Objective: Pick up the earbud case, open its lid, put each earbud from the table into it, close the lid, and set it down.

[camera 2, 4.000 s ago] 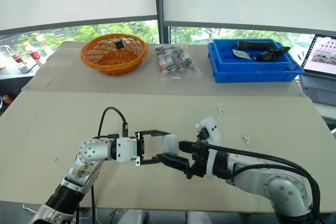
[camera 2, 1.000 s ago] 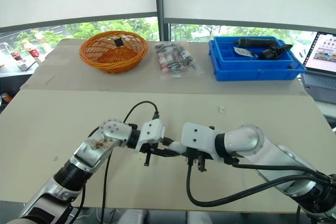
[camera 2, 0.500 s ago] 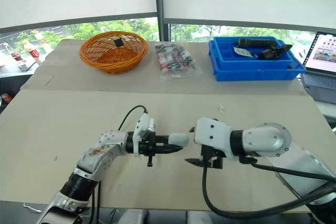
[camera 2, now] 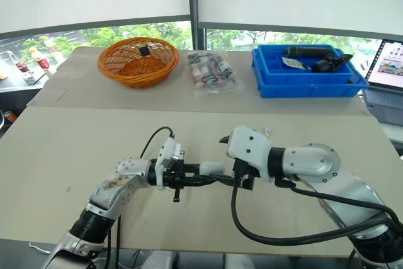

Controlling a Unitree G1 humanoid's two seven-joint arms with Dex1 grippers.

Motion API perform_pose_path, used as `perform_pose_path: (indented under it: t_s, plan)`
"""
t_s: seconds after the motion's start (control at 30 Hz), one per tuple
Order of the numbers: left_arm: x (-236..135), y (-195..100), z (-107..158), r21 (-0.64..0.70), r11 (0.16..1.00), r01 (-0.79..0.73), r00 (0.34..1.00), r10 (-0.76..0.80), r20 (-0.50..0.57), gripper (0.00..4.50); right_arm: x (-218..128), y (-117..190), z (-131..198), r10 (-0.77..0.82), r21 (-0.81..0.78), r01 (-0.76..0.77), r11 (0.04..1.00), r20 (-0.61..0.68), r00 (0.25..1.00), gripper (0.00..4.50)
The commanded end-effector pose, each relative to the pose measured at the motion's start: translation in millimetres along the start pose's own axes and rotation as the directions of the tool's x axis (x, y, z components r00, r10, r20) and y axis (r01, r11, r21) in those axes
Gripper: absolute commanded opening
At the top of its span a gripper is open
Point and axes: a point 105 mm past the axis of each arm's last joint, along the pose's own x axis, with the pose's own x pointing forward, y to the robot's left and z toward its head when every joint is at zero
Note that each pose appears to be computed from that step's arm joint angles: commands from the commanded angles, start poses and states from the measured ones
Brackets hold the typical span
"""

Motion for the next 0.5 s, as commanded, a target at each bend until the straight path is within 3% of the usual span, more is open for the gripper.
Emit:
perform_pose_path:
  t_s: [0.03, 0.33, 0.5]
  plan:
    - [3.9, -10.3, 2.7, 0.062, 0.997, 0.056, 0.998, -0.056, -0.002, 0.59, -9.9, -18.1, 11.7, -0.079, -0.042, 0.080, 0.996, 0.029, 0.996, 4.50]
    - [2.6, -8.8, -0.7, 0.077, 0.996, 0.045, 0.999, -0.045, -0.007, 0.59, -16.3, -18.6, 18.1, -0.065, 0.006, 0.065, 0.998, 0.064, 0.996, 4.50]
    - [-3.5, 5.7, 3.3, 0.096, 0.991, -0.090, 0.995, 0.085, 0.056, 0.59, -27.4, -15.3, 19.7, -0.088, 0.022, 0.086, 0.996, 0.092, 0.992, 4.50]
